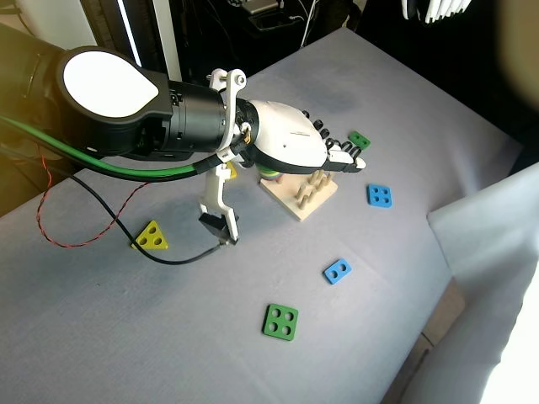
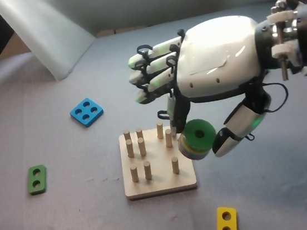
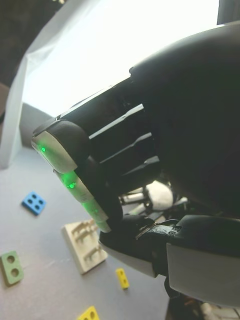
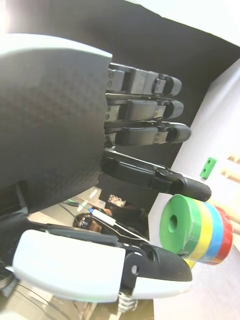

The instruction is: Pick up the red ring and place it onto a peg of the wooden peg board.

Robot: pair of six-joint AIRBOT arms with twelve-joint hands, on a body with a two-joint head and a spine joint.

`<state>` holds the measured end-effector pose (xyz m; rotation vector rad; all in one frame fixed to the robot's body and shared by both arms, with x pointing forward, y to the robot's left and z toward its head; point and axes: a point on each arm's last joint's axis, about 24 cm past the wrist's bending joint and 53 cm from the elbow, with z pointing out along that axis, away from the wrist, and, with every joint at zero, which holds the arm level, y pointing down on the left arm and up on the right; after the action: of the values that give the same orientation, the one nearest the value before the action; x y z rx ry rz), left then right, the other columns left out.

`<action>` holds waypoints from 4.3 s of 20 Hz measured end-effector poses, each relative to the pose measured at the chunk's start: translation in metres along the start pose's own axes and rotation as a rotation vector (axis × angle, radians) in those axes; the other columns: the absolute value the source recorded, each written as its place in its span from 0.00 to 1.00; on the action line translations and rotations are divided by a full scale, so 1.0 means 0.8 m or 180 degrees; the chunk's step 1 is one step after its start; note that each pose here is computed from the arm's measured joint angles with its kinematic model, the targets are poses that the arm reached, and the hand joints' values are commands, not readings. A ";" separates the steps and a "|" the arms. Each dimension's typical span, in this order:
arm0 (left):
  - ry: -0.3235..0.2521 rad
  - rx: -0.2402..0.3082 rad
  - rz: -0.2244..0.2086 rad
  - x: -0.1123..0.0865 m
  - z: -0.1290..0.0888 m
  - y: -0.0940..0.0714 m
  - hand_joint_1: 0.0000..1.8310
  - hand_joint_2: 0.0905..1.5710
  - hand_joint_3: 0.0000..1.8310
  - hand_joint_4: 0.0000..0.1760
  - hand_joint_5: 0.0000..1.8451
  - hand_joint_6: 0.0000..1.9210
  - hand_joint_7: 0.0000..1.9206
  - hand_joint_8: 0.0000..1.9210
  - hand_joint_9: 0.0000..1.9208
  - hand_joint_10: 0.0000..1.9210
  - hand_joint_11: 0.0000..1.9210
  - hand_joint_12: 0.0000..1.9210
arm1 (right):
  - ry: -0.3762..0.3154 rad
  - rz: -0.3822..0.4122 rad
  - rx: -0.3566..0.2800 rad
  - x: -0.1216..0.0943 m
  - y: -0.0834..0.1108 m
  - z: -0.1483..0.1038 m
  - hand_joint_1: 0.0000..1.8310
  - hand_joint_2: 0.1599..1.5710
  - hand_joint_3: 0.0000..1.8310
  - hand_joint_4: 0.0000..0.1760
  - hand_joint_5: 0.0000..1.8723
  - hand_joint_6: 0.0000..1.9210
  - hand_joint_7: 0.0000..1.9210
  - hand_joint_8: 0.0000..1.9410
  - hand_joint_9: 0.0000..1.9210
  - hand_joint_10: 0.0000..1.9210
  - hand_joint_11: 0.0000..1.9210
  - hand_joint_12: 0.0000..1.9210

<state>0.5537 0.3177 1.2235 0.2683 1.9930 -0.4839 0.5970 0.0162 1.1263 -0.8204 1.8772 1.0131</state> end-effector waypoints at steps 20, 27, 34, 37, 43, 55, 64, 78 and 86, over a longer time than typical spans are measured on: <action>-0.0001 -0.0002 0.0000 0.000 0.000 0.000 0.32 0.99 0.00 0.00 0.48 1.00 0.57 1.00 0.59 1.00 0.62 1.00 | 0.0177 -0.0068 -0.0092 0.018 0.007 0.032 0.60 0.59 0.00 1.00 0.69 0.24 0.19 0.00 0.08 0.00 0.00 0.00; -0.0002 -0.0002 0.0000 -0.001 0.000 0.001 0.31 0.99 0.00 0.00 0.50 1.00 0.58 1.00 0.59 1.00 0.62 1.00 | 0.0191 -0.0073 -0.0105 0.022 0.012 0.039 0.59 0.59 0.00 1.00 0.67 0.27 0.18 0.00 0.08 0.00 0.00 0.00; -0.0002 0.0002 0.0000 -0.001 -0.001 0.001 0.29 1.00 0.00 0.00 0.48 1.00 0.57 1.00 0.58 1.00 0.62 1.00 | 0.0192 -0.0080 -0.0099 0.022 0.012 0.041 0.59 0.60 0.00 1.00 0.67 0.28 0.17 0.00 0.07 0.00 0.00 0.00; -0.0002 0.0001 0.0001 0.000 -0.001 0.001 0.31 0.99 0.00 0.00 0.50 1.00 0.58 1.00 0.60 1.00 0.62 1.00 | 0.0192 -0.0081 -0.0100 0.022 0.012 0.041 0.59 0.60 0.00 1.00 0.66 0.29 0.18 0.00 0.08 0.00 0.00 0.00; -0.0005 -0.0006 0.0003 -0.001 -0.001 0.002 0.31 0.99 0.00 0.00 0.50 1.00 0.58 1.00 0.59 1.00 0.61 1.00 | 0.0219 -0.0075 -0.0107 0.028 0.014 0.041 0.59 0.60 0.00 1.00 0.66 0.29 0.18 0.00 0.08 0.00 0.00 0.00; -0.0007 -0.0009 0.0004 -0.002 -0.001 0.003 0.30 0.99 0.00 0.00 0.50 1.00 0.58 1.00 0.59 1.00 0.62 1.00 | 0.0247 -0.0138 -0.0126 0.032 0.021 0.042 0.59 0.60 0.00 1.00 0.65 0.31 0.20 0.00 0.09 0.00 0.00 0.00; -0.0006 -0.0006 0.0001 -0.002 -0.001 0.003 0.32 0.99 0.00 0.00 0.49 1.00 0.58 1.00 0.59 1.00 0.61 1.00 | 0.0242 -0.0141 -0.0106 0.031 0.018 0.042 0.59 0.60 0.00 1.00 0.66 0.29 0.21 0.00 0.10 0.00 0.00 0.00; -0.0006 -0.0007 0.0002 -0.002 -0.001 0.003 0.30 0.99 0.00 0.00 0.50 1.00 0.58 1.00 0.59 1.00 0.62 1.00 | 0.0244 -0.0173 -0.0068 0.031 0.013 0.042 0.59 0.60 0.00 1.00 0.66 0.28 0.20 0.00 0.09 0.00 0.00 0.00; -0.0006 -0.0006 0.0003 -0.002 -0.001 0.003 0.31 0.98 0.00 0.00 0.50 1.00 0.58 1.00 0.59 1.00 0.62 1.00 | 0.0305 -0.0155 -0.0067 0.034 0.011 0.037 0.59 0.60 0.00 1.00 0.66 0.28 0.20 0.00 0.10 0.00 0.00 0.00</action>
<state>0.5545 0.3203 1.2246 0.2674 1.9912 -0.4817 0.5881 0.0424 1.0952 -0.9374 1.9203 0.9801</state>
